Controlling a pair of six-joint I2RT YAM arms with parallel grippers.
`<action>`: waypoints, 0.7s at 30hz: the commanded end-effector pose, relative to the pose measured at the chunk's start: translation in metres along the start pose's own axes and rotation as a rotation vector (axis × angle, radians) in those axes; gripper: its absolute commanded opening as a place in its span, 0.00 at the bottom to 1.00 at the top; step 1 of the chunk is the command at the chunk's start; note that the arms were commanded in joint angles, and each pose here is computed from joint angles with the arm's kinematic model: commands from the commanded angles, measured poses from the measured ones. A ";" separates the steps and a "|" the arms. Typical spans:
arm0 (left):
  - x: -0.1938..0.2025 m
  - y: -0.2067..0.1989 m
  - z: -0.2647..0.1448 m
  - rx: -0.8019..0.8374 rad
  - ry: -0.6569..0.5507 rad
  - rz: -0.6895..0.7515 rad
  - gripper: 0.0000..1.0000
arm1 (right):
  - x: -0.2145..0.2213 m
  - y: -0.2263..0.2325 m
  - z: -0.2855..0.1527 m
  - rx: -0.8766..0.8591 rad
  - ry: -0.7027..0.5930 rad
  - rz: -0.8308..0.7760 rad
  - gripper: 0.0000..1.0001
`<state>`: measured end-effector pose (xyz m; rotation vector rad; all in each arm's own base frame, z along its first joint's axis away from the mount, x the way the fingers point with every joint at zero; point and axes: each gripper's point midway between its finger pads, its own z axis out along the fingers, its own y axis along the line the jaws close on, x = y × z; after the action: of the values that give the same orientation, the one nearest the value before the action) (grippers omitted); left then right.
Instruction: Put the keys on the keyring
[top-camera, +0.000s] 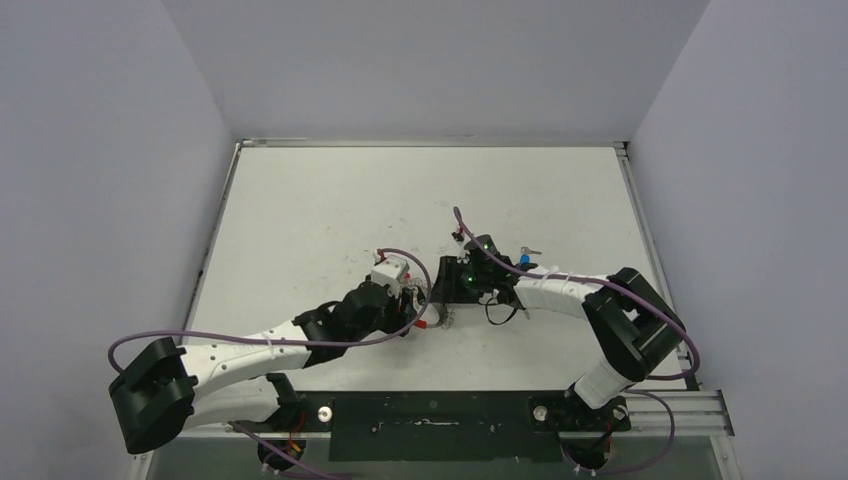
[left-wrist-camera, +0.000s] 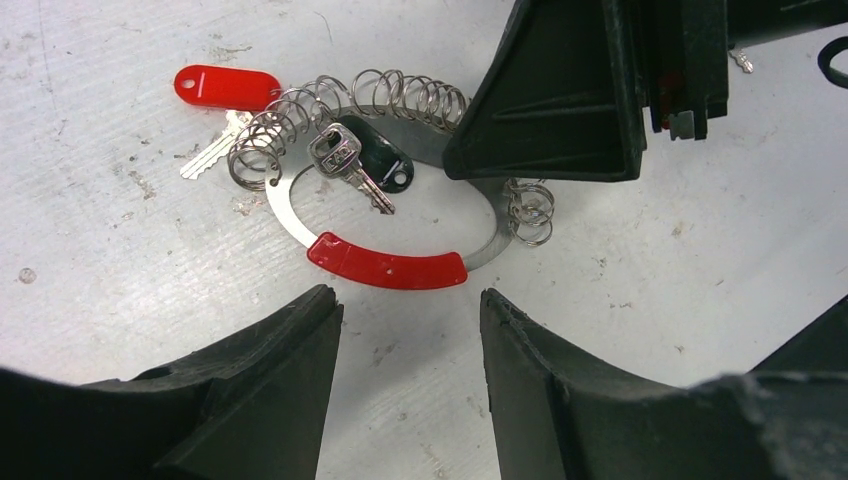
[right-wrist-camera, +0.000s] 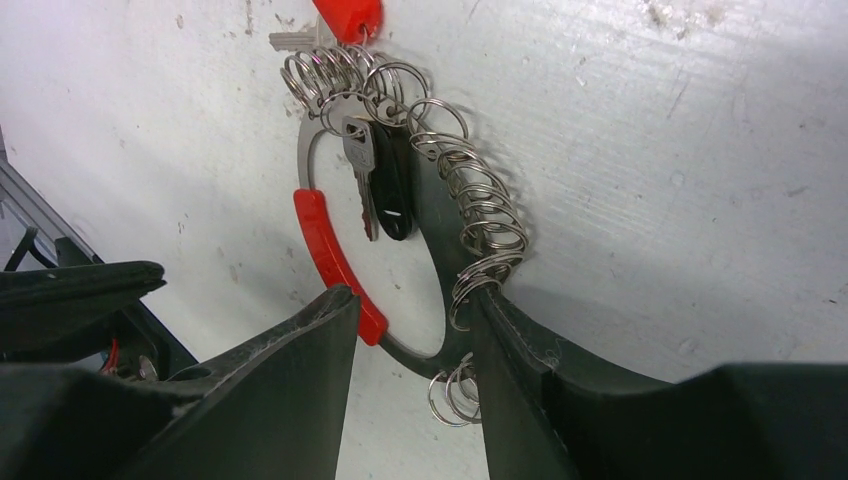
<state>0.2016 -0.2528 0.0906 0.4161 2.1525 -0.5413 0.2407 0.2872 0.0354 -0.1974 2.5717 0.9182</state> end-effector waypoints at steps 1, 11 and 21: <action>-0.027 -0.016 0.000 0.085 -0.124 -0.009 0.51 | -0.024 0.023 -0.002 -0.058 -0.062 -0.035 0.46; -0.018 -0.025 0.012 0.132 -0.095 0.028 0.51 | -0.028 0.001 -0.035 0.073 -0.074 -0.104 0.50; -0.007 -0.065 0.024 0.405 -0.149 0.303 0.47 | -0.025 -0.009 -0.060 0.082 -0.110 -0.237 0.57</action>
<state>0.1953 -0.2930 0.0760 0.6911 2.0109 -0.7001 0.2404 0.2529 0.0614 -0.3087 2.5361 0.7565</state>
